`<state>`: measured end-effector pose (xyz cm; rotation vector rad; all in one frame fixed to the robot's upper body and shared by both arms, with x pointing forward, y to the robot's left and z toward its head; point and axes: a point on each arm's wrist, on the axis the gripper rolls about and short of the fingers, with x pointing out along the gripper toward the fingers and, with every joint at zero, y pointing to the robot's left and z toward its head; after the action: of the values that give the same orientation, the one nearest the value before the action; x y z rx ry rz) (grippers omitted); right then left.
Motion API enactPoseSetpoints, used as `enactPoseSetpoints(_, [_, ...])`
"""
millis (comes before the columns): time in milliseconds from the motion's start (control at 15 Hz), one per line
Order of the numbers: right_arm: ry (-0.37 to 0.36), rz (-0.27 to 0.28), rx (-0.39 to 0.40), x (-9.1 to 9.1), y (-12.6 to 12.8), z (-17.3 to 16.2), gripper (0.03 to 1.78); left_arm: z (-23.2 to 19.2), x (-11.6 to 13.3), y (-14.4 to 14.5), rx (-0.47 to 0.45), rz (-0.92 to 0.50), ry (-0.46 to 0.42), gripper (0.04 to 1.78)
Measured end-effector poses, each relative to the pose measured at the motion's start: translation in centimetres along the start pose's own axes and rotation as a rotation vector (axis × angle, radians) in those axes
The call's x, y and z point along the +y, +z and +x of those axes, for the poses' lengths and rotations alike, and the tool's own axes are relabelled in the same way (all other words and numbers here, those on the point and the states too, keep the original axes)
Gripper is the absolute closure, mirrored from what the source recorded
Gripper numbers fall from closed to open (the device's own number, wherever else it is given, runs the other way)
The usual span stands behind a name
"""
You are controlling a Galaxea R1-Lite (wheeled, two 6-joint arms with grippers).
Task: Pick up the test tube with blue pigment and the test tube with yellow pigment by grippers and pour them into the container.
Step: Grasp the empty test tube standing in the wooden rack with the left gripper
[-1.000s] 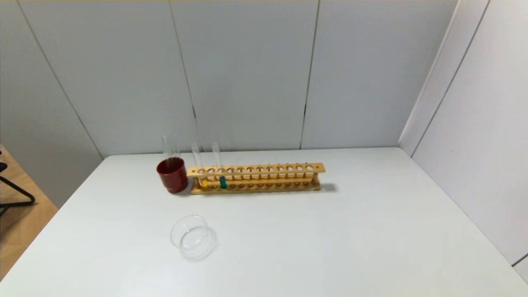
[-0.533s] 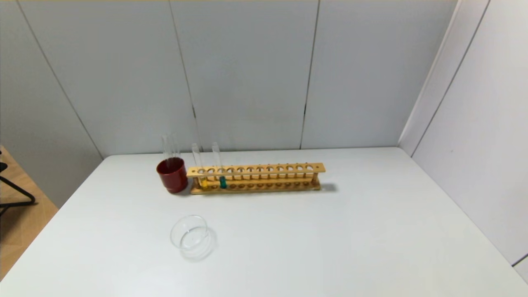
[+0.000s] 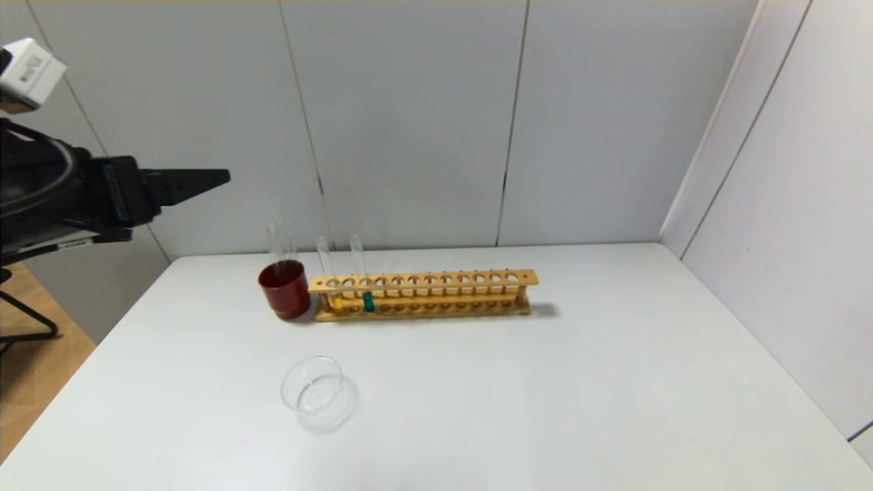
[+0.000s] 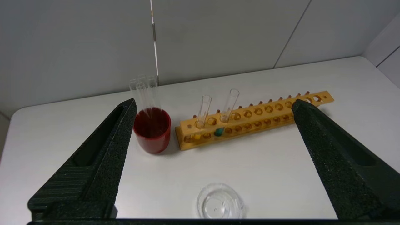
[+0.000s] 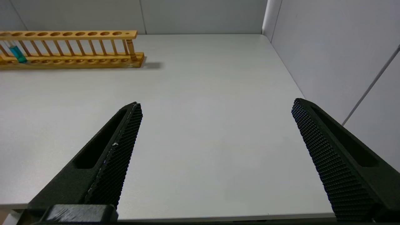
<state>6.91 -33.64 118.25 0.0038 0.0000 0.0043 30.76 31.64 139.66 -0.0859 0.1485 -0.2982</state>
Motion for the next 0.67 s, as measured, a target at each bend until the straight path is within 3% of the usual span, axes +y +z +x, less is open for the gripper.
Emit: enactPoseSetpoints(667, [0.000,0.000,0.000,0.0,0.0,0.0,0.06,10.7,2.4,-6.3,0.148,-0.045,-0.018,0.07])
